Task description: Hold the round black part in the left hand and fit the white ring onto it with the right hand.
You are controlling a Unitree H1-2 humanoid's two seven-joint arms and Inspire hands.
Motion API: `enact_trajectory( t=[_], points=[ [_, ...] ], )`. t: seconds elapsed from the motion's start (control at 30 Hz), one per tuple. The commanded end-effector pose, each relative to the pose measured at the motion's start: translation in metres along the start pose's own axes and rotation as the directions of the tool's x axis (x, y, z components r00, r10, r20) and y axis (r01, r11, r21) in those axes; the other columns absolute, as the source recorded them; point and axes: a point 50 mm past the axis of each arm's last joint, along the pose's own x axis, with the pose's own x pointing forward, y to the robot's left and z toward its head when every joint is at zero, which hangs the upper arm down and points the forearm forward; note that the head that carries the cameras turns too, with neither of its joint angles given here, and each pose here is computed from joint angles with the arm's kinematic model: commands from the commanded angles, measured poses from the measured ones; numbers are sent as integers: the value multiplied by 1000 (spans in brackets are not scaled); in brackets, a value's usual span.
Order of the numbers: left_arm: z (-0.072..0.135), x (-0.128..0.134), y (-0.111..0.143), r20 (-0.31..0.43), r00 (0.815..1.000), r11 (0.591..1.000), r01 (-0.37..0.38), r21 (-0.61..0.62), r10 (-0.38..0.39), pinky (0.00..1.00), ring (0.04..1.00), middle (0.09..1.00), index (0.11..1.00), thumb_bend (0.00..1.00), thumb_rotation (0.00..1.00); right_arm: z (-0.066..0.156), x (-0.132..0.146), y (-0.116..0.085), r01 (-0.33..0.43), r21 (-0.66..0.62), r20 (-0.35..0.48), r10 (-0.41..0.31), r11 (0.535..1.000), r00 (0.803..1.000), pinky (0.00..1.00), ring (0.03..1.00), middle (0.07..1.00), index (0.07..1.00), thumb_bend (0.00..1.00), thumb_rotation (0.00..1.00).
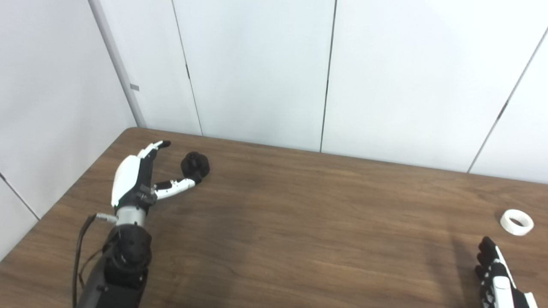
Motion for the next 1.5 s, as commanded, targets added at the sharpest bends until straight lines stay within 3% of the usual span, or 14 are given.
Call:
enact_trajectory(
  t=[0.0, 0.2, 0.63, 0.77, 1.1, 1.47],
  points=[
    [12, 19, 14, 47, 998, 998, -42, 36, 40, 998, 992, 937, 872, 974, 344, 6, -2, 2, -9, -4, 10, 9, 1000, 1000, 1000, 1000, 986, 981, 357, 1000],
    [11, 45, 7, 34, 999, 995, -7, 101, 3, 1000, 1000, 944, 857, 987, 362, 6, -4, 3, -17, -5, 13, 17, 1000, 1000, 1000, 1000, 988, 980, 325, 1000],
    [16, 85, -13, -11, 998, 969, 67, 236, -66, 1000, 999, 941, 848, 990, 375, 12, -6, 5, 9, -127, 17, -6, 992, 1000, 1000, 1000, 936, 928, 392, 1000],
    [15, 97, -15, -36, 996, 959, 88, 270, -81, 1000, 1000, 949, 848, 999, 383, 14, -7, 6, 4, -180, 29, 1, 984, 1000, 1000, 976, 923, 922, 347, 1000],
    [8, 115, -14, -100, 991, 935, 123, 334, -94, 1000, 1000, 950, 849, 979, 384, 15, -8, 7, -3, -201, 22, 7, 979, 1000, 1000, 959, 919, 924, 271, 1000],
    [6, 128, -15, -131, 985, 927, 150, 343, -111, 1000, 997, 944, 833, 975, 386, 17, -13, 9, 4, -193, 23, 1, 981, 1000, 1000, 963, 919, 927, 262, 1000]
  ],
)
